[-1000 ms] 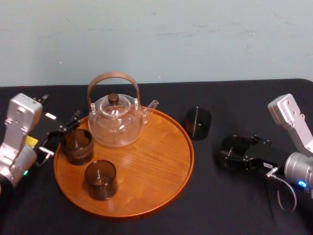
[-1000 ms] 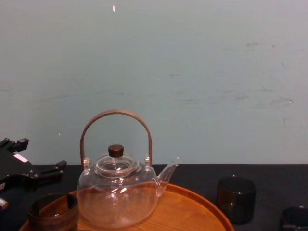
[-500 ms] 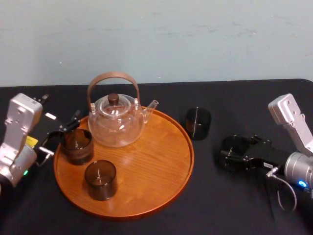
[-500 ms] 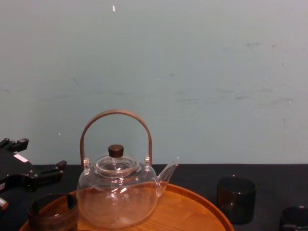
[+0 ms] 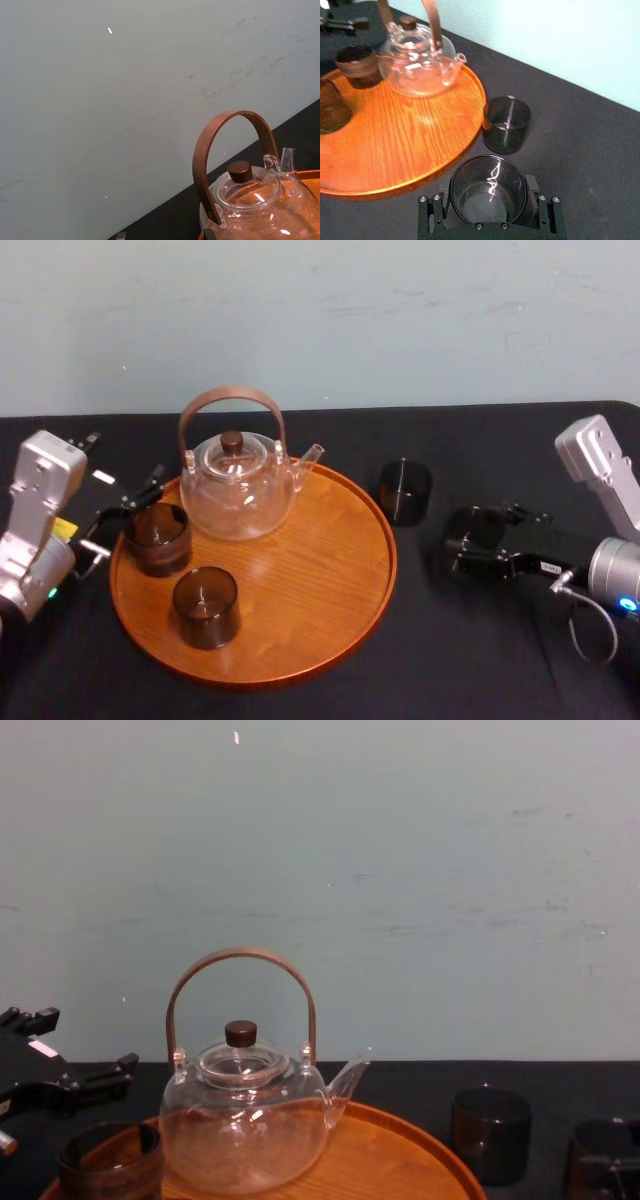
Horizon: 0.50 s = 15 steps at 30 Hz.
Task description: Pick up the glass from the table and place it on the tray.
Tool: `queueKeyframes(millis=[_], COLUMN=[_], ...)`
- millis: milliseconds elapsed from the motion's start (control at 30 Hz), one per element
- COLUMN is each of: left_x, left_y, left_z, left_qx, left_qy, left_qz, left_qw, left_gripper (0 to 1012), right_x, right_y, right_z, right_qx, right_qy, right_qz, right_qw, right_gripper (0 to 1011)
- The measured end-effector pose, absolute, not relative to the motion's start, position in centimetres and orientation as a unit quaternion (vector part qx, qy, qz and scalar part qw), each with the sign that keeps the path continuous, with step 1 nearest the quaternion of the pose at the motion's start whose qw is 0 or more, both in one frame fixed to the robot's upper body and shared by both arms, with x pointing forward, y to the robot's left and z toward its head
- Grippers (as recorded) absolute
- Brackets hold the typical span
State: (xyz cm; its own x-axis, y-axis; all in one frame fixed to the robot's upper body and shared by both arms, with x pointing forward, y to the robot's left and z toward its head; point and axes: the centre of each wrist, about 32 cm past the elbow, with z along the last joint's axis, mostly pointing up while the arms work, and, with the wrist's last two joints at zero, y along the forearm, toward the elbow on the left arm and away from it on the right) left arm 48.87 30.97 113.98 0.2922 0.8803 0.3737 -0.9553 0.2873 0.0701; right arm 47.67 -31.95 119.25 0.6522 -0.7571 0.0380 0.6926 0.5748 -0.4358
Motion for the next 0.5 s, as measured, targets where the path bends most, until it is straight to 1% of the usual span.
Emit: queueKeyframes(millis=[300,500], left_x=[48.9,48.9], left_y=[31.0,31.0], left_z=[114.0,114.0], left_qx=[0.141,0.141], left_qy=[-0.132,-0.132], left_qz=[0.580,0.580], left_qw=[0.791,0.791], left_gripper=[1001,1001], right_x=[48.2,48.8], right_y=[-31.4,-30.5], right_z=[121.6,122.4], right_qx=[-0.203,-0.201], right_qy=[0.062,0.050], right_qz=[-0.368,-0.345], right_qw=[0.905,0.915], right_gripper=[903,903])
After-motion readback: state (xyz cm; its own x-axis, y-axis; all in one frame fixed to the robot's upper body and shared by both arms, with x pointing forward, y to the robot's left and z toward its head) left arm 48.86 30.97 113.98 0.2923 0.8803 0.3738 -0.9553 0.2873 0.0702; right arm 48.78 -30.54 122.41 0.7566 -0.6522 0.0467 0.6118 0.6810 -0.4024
